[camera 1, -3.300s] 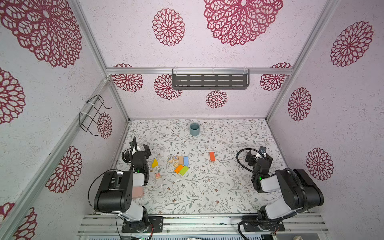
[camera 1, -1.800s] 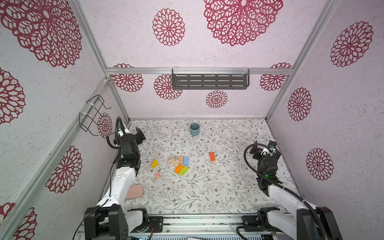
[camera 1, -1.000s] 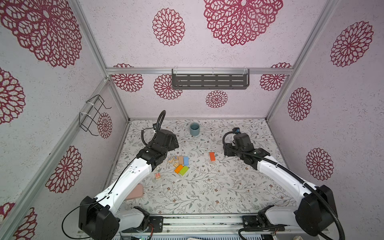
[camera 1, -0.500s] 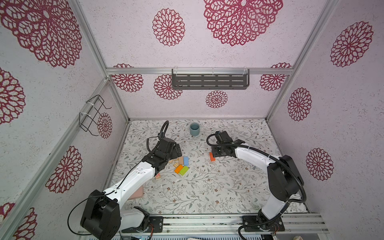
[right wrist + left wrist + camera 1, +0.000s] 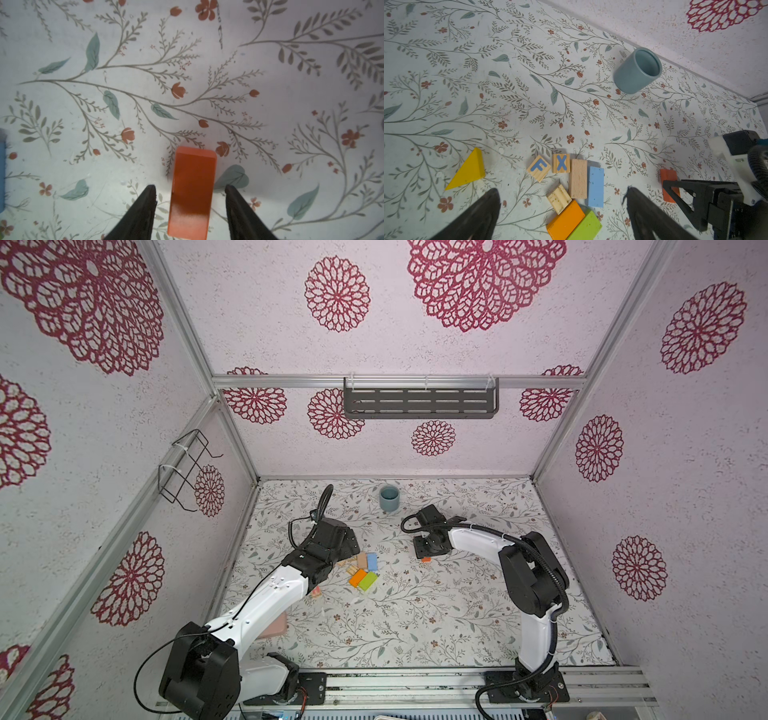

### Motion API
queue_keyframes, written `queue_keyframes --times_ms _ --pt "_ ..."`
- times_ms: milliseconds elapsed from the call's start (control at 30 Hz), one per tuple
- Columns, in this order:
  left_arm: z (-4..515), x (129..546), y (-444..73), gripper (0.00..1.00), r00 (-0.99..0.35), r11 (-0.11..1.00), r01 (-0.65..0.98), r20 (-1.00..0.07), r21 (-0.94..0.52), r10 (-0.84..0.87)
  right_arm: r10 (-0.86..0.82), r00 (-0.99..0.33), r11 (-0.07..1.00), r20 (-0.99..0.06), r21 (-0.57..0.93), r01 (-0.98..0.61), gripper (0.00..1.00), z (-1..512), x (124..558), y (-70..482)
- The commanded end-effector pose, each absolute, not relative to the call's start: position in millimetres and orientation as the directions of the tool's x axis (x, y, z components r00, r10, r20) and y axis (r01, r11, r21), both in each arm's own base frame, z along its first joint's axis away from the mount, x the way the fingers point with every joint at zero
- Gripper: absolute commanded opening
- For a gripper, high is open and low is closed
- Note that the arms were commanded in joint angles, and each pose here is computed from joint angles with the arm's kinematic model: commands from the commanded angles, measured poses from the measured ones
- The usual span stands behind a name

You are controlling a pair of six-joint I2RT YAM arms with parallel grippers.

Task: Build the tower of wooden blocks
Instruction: 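Grasp the red-orange bar with the right gripper while the left moves over the pile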

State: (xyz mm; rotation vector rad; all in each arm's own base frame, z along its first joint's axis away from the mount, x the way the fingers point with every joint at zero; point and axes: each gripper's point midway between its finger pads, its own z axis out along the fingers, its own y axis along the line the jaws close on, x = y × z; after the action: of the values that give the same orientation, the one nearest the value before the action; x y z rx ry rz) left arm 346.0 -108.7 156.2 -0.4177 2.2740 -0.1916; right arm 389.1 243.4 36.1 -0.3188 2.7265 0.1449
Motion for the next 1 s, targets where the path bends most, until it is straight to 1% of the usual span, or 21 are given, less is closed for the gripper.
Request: queue_keyframes --times_ms 0,133,267,400,500,667,767,867,967 --pt "162 340 -94 0.97 -0.601 0.925 -0.286 -0.706 -0.249 -0.375 -0.218 -0.892 0.967 -0.396 0.033 -0.251 0.53 42 395 249" --pt "159 336 -85 0.97 -0.593 0.921 -0.306 -0.708 -0.242 -0.383 -0.228 -0.897 0.967 -0.378 0.015 -0.253 0.47 38 397 252" --pt "157 335 -86 0.97 -0.6 0.917 -0.303 -0.696 -0.259 -0.394 -0.234 -0.901 0.967 -0.364 0.006 -0.254 0.43 35 397 252" --pt "156 332 -86 0.97 -0.606 0.916 -0.299 -0.689 -0.266 -0.398 -0.244 -0.904 0.966 -0.351 -0.007 -0.258 0.36 31 396 250" --pt "154 329 -86 0.97 -0.612 0.917 -0.295 -0.684 -0.269 -0.398 -0.253 -0.905 0.965 -0.343 -0.016 -0.264 0.29 30 394 249" --pt "157 327 -89 0.97 -0.617 0.917 -0.279 -0.678 -0.286 -0.399 -0.255 -0.902 0.963 -0.35 -0.005 -0.27 0.2 38 390 248" --pt "159 326 -94 0.97 -0.63 0.921 -0.253 -0.672 -0.295 -0.388 -0.24 -0.901 0.966 -0.362 0.008 -0.26 0.19 48 385 246" --pt "161 324 -93 0.97 -0.636 0.923 -0.253 -0.67 -0.289 -0.384 -0.186 -0.908 0.978 -0.374 0.022 -0.21 0.19 59 378 239" --pt "161 324 -94 0.97 -0.645 0.93 -0.241 -0.67 -0.277 -0.367 -0.137 -0.924 0.986 -0.358 0.043 -0.163 0.19 62 368 234"
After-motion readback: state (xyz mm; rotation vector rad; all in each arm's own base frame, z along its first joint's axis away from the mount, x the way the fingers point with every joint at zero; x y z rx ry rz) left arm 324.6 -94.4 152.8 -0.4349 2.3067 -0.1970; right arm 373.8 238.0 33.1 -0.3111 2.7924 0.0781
